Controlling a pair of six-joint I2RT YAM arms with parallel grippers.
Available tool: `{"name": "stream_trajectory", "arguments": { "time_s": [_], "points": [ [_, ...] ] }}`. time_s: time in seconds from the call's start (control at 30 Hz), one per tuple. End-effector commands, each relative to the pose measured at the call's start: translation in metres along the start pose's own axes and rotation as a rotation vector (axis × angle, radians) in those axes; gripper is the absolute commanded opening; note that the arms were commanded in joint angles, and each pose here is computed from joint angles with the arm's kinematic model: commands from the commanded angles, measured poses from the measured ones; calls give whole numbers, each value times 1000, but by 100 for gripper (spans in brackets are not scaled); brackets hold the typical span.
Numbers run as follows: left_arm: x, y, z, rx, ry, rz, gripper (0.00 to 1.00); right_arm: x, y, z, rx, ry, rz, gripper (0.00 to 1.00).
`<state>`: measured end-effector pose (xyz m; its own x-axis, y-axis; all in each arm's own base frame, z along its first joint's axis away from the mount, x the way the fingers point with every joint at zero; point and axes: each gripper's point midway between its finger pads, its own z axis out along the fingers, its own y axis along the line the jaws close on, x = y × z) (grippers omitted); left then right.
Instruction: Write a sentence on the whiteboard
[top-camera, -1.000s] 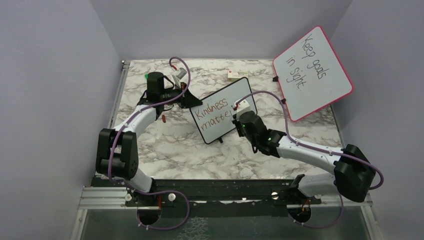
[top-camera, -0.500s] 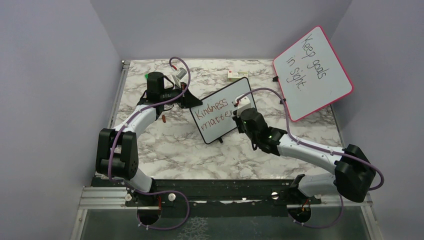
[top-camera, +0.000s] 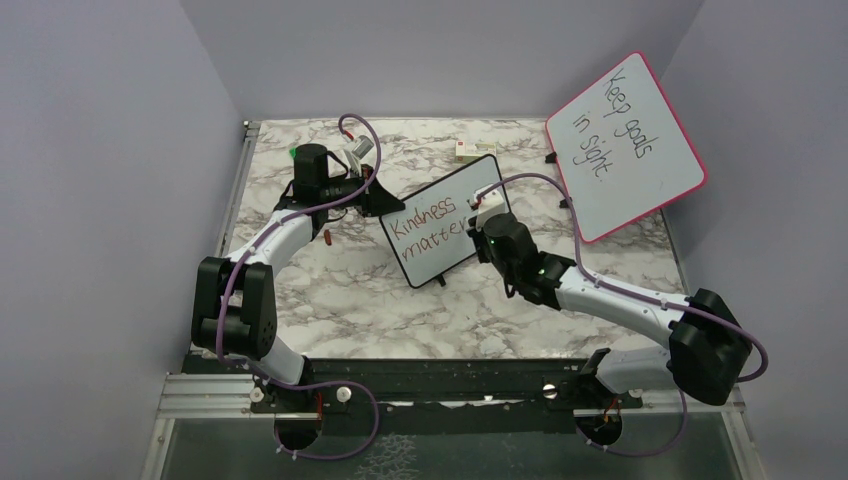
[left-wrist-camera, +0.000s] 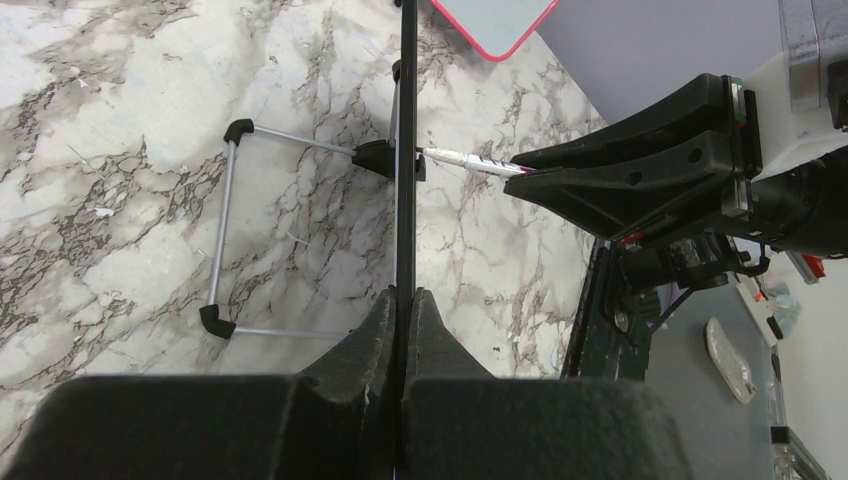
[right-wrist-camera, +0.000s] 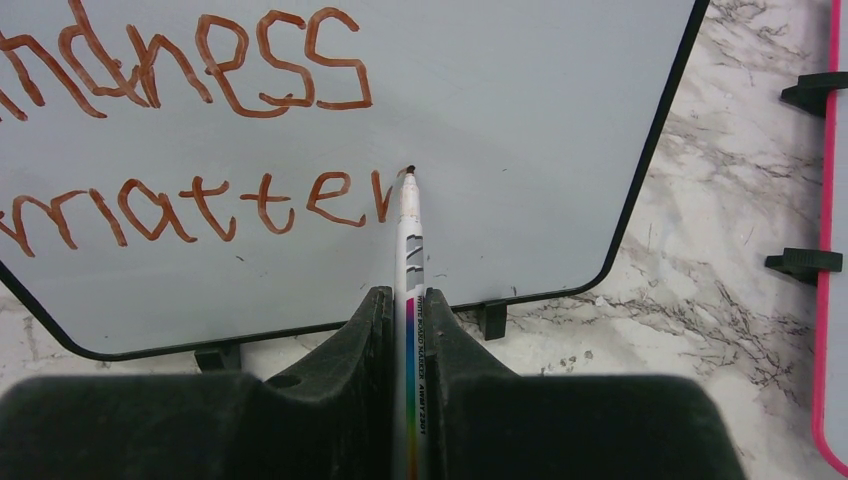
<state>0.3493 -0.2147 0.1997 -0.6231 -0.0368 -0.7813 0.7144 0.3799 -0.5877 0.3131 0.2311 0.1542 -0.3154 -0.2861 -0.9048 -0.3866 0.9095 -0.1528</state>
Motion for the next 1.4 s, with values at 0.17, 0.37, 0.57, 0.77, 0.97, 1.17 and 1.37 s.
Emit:
{"name": "stream_trajectory", "arguments": {
  "time_s": [0.17,0.37,0.57,0.77,0.97,1.17,1.37],
  "points": [
    [12,2,-1,-18,34,-45,0,-16,7,-1,-55,-30,16,1],
    [11,3,-1,-19,34,-46,0,-6,8,-5,-68,-2,7,1],
    [12,3,-1,-18,35,-46,0,-3,10,-7,-85,5,5,1],
    [12,2,-1,-17,35,-46,0,6,11,-3,-80,37,-7,1],
    [12,2,-1,-16,35,-45,0,12,10,-2,-75,59,-13,1],
    [12,2,-1,-15,35,-45,0,15,13,-1,-87,70,-14,1],
    [12,2,-1,-16,35,-46,0,11,15,0,-95,65,-15,1]
  ]
}}
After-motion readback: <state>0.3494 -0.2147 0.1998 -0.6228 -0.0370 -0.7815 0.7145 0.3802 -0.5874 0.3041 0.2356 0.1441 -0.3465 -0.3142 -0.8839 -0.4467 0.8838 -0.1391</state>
